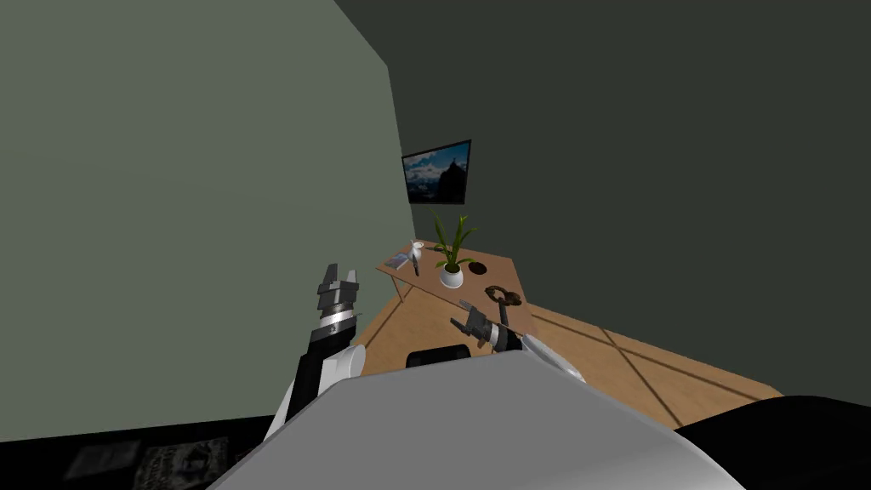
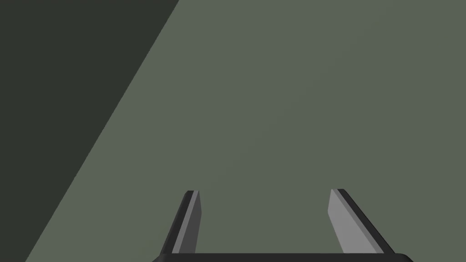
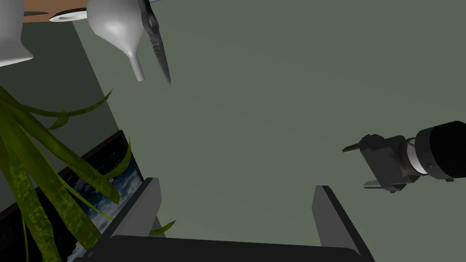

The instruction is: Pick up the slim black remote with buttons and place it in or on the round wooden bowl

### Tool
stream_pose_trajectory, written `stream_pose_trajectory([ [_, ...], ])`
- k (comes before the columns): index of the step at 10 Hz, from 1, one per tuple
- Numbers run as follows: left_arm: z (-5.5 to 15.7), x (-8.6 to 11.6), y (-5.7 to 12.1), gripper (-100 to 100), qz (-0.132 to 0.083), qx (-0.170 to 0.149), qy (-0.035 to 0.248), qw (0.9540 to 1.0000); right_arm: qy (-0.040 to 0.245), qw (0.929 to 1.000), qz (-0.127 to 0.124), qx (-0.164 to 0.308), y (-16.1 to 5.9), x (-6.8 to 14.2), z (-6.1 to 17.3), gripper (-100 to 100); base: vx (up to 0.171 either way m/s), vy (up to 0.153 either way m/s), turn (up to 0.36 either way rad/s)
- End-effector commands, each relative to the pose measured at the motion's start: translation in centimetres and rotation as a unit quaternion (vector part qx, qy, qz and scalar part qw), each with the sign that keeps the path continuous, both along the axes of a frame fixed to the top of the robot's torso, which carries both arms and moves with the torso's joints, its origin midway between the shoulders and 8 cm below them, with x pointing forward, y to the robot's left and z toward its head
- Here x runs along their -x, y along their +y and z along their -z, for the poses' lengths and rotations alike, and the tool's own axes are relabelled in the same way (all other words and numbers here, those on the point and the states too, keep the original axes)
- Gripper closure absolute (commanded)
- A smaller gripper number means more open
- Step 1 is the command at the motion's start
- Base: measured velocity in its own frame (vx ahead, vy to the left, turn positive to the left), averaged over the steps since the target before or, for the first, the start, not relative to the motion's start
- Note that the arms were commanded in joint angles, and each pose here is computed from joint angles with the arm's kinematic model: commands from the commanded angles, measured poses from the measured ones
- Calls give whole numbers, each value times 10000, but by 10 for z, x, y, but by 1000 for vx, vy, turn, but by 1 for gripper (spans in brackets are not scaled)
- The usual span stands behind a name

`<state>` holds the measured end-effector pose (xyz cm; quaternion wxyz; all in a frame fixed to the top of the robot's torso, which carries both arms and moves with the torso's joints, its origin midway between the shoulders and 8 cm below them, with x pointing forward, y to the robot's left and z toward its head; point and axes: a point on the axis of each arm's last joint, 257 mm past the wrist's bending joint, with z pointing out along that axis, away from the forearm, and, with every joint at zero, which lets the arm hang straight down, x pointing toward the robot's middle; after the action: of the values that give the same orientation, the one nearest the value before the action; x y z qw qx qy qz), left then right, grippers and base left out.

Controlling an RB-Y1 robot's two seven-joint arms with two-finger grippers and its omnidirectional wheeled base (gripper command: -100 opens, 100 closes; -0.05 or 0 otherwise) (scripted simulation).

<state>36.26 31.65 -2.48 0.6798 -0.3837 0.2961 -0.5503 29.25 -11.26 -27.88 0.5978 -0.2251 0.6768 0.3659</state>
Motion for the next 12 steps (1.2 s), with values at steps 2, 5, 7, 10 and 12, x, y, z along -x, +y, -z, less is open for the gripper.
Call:
stream_pose_trajectory([
  [2, 0, 0, 0, 0, 0, 0, 0, 10000, 14, 9965, -346, 761, -9, 24, 44, -100, -7, -54, 291],
  [5, 0, 0, 0, 0, -1, 0, 1, 10000, 33, 9830, -822, 1640, -25, 53, 94, -100, -1, -32, 218],
  [7, 0, 0, 0, 0, -1, -1, 1, 10000, 24, 9718, -1096, 2087, -37, 68, 118, -100, -1, -33, 182],
  [10, 0, 0, 0, 0, -1, 0, 1, 10000, -5, 9564, -1414, 2556, -51, 86, 143, -100, -4, -33, 191],
  [12, 0, 0, 0, 0, -1, 0, 1, 10000, -20, 9399, -1703, 2958, -68, 102, 163, -100, -7, -35, 191],
])
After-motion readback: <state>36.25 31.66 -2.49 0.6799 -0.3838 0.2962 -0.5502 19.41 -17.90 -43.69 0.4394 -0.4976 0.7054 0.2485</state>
